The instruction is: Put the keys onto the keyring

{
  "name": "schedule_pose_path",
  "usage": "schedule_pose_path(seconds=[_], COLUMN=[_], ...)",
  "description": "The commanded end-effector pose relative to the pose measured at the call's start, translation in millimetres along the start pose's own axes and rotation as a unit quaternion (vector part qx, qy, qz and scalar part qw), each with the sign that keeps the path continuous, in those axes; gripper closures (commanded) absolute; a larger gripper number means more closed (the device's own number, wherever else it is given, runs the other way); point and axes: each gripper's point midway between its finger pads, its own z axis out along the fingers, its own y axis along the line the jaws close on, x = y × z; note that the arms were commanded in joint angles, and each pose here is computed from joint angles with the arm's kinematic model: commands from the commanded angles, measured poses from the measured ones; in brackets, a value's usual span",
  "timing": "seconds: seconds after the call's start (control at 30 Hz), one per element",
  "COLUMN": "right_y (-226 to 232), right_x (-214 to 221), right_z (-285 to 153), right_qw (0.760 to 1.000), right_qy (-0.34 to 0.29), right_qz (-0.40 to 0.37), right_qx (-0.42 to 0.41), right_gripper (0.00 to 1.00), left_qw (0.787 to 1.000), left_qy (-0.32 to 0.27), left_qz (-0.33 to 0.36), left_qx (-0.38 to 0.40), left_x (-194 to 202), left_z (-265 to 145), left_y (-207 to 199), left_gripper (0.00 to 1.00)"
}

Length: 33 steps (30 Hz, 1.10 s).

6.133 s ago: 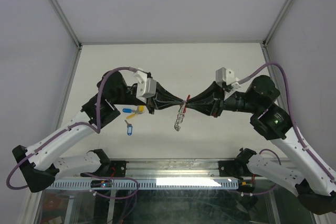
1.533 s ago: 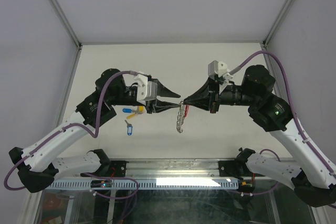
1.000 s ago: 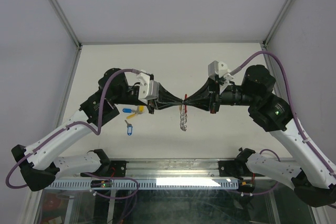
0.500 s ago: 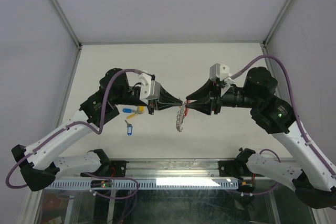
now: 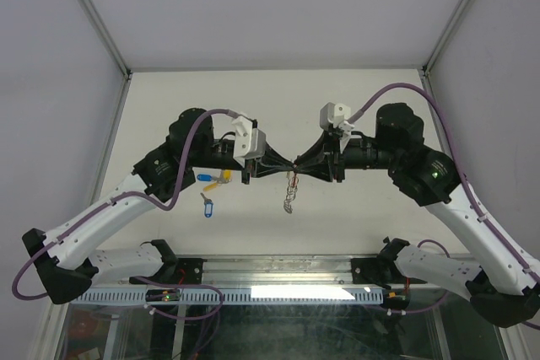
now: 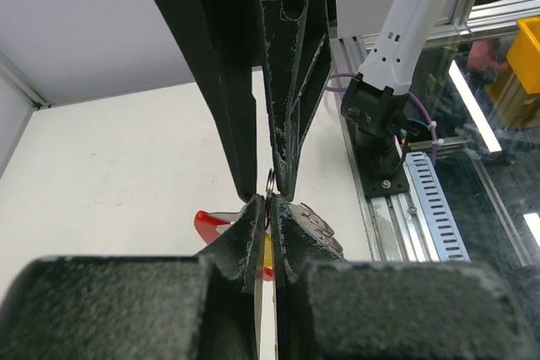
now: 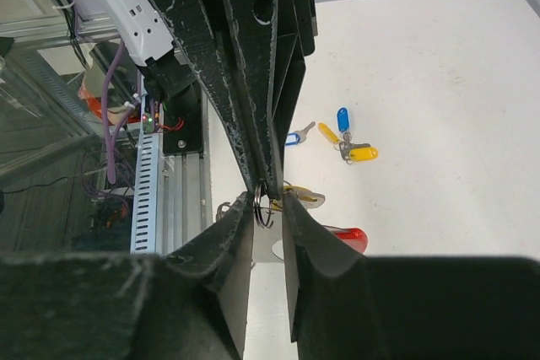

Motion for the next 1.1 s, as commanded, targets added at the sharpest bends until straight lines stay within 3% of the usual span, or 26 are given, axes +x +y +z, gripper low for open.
schedule_pose_path(seconds=[0.0, 0.1, 0.27, 0.37, 0.43, 0.7, 1.07], right_y=[0, 0, 1, 3, 5, 16, 28], right_x=[-17, -14, -15, -21, -23, -35, -54], right_z=[-2, -1, -4, -9, -11, -18, -23], right_qw=[0.999, 1.000, 1.000, 0.999, 0.999, 0.998, 0.991], right_qy=[-0.020, -0.014, -0.011, -0.020, -0.023, -0.043, -0.125], right_qz=[-0.025, -0.021, -0.023, -0.030, -0.033, -0.041, -0.038], right_qx=[0.001, -0.002, 0.002, 0.006, 0.007, -0.006, -0.017], right_gripper=[0.82, 0.98, 1.00, 1.00, 1.00, 1.00, 1.00], left_qw=[0.999, 0.999, 0.999, 0.999, 0.999, 0.998, 0.998], left_qy=[-0.024, -0.023, -0.023, -0.025, -0.027, -0.033, -0.052], left_qz=[0.028, 0.027, 0.029, 0.031, 0.034, 0.040, 0.043], left_qx=[0.001, 0.002, -0.001, -0.002, 0.003, 0.019, 0.016], left_x=[-26, -26, -27, -29, -29, -29, -36], left_z=[-1, 0, -1, -2, -2, -1, -3], left_y=[2, 2, 3, 2, 1, -5, -6], left_gripper=[1.00, 1.00, 1.00, 0.75, 0.70, 0.75, 0.70])
